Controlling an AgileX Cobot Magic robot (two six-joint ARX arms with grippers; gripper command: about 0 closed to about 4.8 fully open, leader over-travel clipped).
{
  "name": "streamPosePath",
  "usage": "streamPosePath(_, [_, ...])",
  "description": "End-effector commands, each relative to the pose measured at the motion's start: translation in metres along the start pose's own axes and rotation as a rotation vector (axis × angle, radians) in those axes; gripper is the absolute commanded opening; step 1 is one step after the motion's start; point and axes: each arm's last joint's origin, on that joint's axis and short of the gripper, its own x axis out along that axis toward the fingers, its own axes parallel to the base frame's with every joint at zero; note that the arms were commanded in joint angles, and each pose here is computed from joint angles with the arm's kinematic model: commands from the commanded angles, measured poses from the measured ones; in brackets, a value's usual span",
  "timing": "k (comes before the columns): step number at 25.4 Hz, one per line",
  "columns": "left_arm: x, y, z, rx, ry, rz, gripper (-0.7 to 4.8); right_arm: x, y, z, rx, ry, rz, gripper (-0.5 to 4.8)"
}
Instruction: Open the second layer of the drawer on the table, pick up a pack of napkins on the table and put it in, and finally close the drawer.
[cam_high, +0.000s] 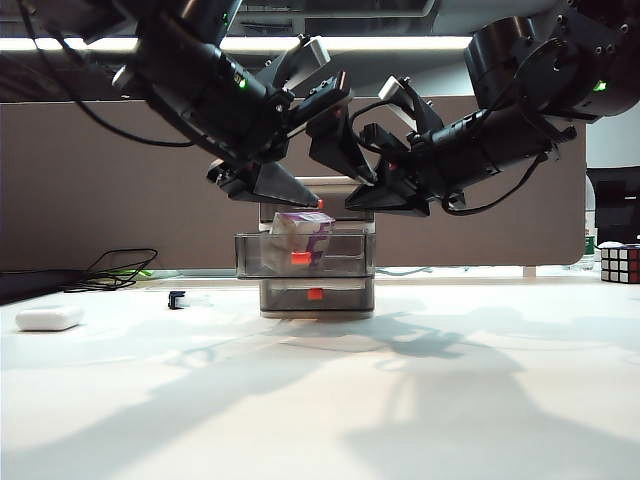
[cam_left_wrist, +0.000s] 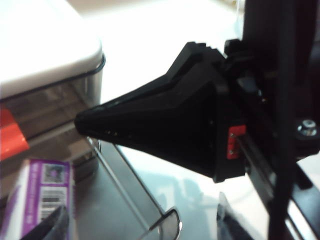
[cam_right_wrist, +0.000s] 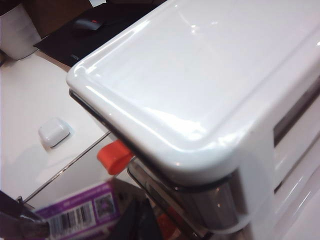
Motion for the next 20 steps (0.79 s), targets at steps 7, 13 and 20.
streamPosePath(7, [-0.002, -0.001, 0.006, 0.041, 0.025, 0.066, 3.72, 0.000, 0.002, 0.003, -0.012, -0.010, 0.011, -0.05])
streamPosePath(13, [0.002, 0.004, 0.001, 0.061, 0.039, 0.202, 3.73, 0.000, 0.002, 0.003, -0.013, -0.012, 0.011, -0.05])
streamPosePath(20, [0.011, 0.007, -0.008, -0.030, 0.088, 0.046, 3.73, 0.000, 0.002, 0.003, -0.015, -0.013, 0.010, -0.05])
